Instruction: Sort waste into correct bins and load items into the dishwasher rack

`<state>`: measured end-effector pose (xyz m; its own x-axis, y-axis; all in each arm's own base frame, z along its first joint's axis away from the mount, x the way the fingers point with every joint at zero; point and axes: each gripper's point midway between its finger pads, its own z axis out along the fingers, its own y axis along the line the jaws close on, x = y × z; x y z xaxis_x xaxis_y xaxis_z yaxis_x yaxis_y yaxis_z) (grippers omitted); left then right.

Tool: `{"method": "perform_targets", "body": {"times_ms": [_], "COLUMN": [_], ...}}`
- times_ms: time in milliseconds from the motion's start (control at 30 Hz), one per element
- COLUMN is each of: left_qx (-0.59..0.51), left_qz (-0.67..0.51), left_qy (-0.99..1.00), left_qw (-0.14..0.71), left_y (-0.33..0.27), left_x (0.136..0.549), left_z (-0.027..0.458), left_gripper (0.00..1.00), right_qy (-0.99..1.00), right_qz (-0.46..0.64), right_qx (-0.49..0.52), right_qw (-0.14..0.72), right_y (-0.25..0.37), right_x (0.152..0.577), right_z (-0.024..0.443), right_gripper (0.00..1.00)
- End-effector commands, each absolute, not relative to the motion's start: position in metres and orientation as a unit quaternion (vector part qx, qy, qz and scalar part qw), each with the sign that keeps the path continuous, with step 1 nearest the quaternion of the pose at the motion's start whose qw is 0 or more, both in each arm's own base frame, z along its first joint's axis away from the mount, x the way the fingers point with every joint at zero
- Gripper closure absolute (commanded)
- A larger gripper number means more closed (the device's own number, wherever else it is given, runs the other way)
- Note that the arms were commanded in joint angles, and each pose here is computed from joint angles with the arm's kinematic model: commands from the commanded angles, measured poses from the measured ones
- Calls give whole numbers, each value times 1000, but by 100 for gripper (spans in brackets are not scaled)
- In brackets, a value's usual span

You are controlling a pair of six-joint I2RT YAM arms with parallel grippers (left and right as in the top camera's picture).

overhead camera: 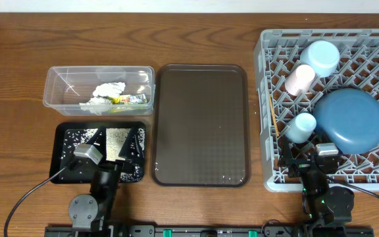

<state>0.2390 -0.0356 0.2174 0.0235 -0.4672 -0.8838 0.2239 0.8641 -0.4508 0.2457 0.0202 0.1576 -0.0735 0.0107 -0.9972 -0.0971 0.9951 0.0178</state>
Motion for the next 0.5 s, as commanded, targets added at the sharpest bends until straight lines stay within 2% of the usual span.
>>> {"method": "perform_targets", "body": {"times_ms": [0,233,467], "left_qx": [-99,-100,-30], "left_qz": [-240,-232,-168], "left_qy": [659,681,692], "left_qw": [706,687,702], "left_y": [-34,-34,-36], "left_x": [241,244,243], "left_z": [206,187,185], "left_gripper": [2,2,2], "right_qy": [731,731,731], "right_qz": [37,37,37], "right_qx": [-35,-35,-35], "right_qw": [681,681,681], "right_y": [21,21,21], "right_x": [245,245,245], "right_z": [158,158,158], "right_gripper": [1,1,1]}}
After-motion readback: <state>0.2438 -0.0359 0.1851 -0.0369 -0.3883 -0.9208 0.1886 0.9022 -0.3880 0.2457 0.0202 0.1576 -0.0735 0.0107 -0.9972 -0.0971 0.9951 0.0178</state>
